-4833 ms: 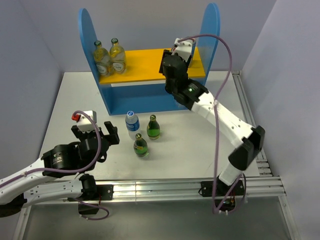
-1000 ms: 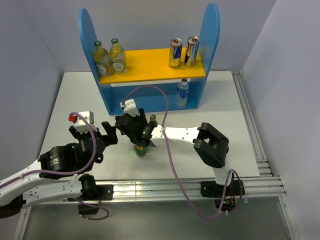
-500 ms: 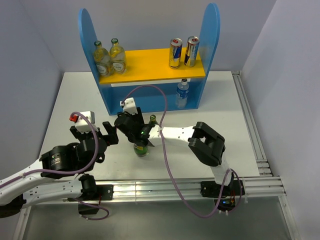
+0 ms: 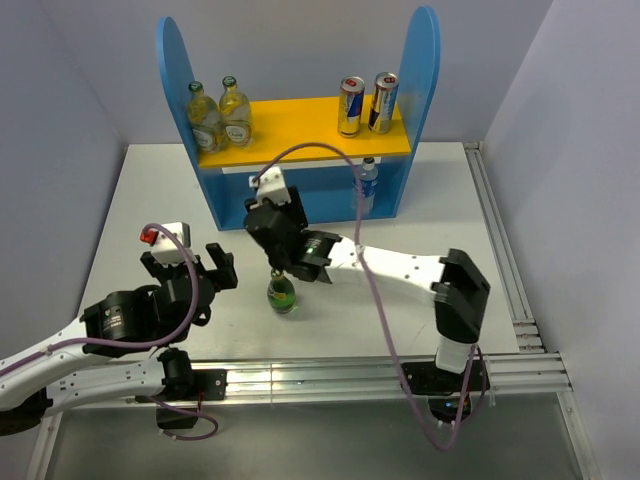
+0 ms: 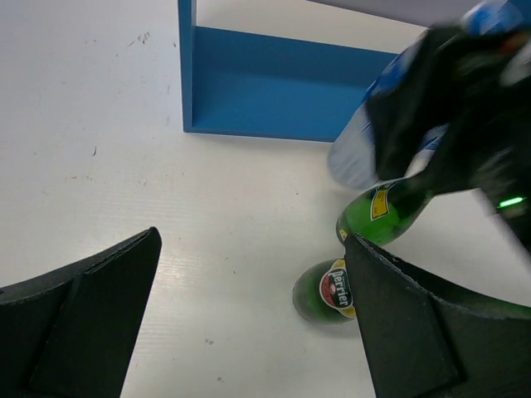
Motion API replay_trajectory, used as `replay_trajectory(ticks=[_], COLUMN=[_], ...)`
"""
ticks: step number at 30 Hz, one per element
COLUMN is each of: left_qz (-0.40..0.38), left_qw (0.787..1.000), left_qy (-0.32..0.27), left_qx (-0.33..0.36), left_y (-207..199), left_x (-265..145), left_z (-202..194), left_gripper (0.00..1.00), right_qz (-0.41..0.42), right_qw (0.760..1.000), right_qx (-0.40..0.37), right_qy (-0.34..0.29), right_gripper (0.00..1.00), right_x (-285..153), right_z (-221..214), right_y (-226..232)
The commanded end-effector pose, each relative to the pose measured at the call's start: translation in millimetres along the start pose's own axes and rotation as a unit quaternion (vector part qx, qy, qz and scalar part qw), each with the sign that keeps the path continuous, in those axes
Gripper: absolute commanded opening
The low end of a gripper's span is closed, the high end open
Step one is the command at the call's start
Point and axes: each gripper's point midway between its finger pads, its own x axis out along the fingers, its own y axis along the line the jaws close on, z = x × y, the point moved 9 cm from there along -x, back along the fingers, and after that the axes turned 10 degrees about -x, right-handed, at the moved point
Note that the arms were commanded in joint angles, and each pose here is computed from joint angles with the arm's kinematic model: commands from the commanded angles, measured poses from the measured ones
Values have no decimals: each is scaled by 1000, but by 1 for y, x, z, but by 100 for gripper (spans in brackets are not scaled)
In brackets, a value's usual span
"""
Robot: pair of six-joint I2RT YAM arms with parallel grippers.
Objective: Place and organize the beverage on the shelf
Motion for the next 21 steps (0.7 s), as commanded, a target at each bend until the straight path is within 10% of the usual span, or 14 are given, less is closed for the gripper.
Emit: replay_trajectory(ticks=[1,21], left_qz=[3,7], left_qw=[1000,1000], left_qy=[-5,-3], left_qx=[-4,4], left_y=[-2,-4], left_x=[0,1], left_z=[2,0], left_gripper=[99,99], right_qz=[-91,-166], right_qw=[982,967], right_qx=[121,184], right_qy=[-108,-66], right_gripper=[6,0], right_x=[-32,30], right_z=[97,13], right_y=[-80,-142])
